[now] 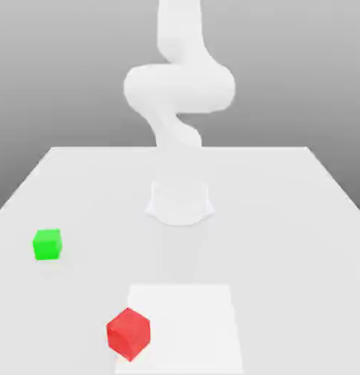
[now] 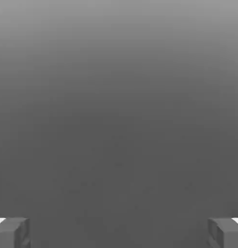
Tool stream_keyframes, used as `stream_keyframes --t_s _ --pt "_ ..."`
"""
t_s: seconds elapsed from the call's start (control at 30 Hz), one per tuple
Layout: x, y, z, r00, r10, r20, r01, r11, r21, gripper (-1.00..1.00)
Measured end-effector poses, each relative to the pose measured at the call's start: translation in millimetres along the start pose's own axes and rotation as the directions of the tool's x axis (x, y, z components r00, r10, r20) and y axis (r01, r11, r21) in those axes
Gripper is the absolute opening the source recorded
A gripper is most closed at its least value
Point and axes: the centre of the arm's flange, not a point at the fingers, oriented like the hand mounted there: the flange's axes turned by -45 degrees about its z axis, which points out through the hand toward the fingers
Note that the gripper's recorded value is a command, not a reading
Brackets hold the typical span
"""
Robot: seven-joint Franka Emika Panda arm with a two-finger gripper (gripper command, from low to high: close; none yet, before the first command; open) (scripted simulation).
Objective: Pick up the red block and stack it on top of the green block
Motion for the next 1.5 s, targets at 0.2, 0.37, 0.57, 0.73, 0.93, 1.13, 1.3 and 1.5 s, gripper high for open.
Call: stream_keyframes --t_s 0.2,0.37,0.57,0.73,0.93,1.13,1.3,1.5 --pt "-25 19 127 0.975 0.136 0.176 -0.123 0.989 -0.082 0.0" --pt "-68 40 220 0.918 0.254 0.303 -0.215 0.964 -0.159 0.0" --pt "-143 66 313 0.809 0.399 0.433 -0.312 0.914 -0.259 0.0" --pt "-221 82 373 0.685 0.512 0.518 -0.379 0.858 -0.347 0.0" --pt "-283 86 429 0.637 0.547 0.544 -0.397 0.837 -0.376 0.0" --pt "-290 86 435 0.637 0.547 0.543 -0.397 0.837 -0.376 -1.0" --pt "-271 85 415 0.636 0.548 0.543 -0.398 0.836 -0.377 -1.0" --pt "-274 173 351 0.537 0.721 0.438 -0.517 0.692 -0.504 -1.0"
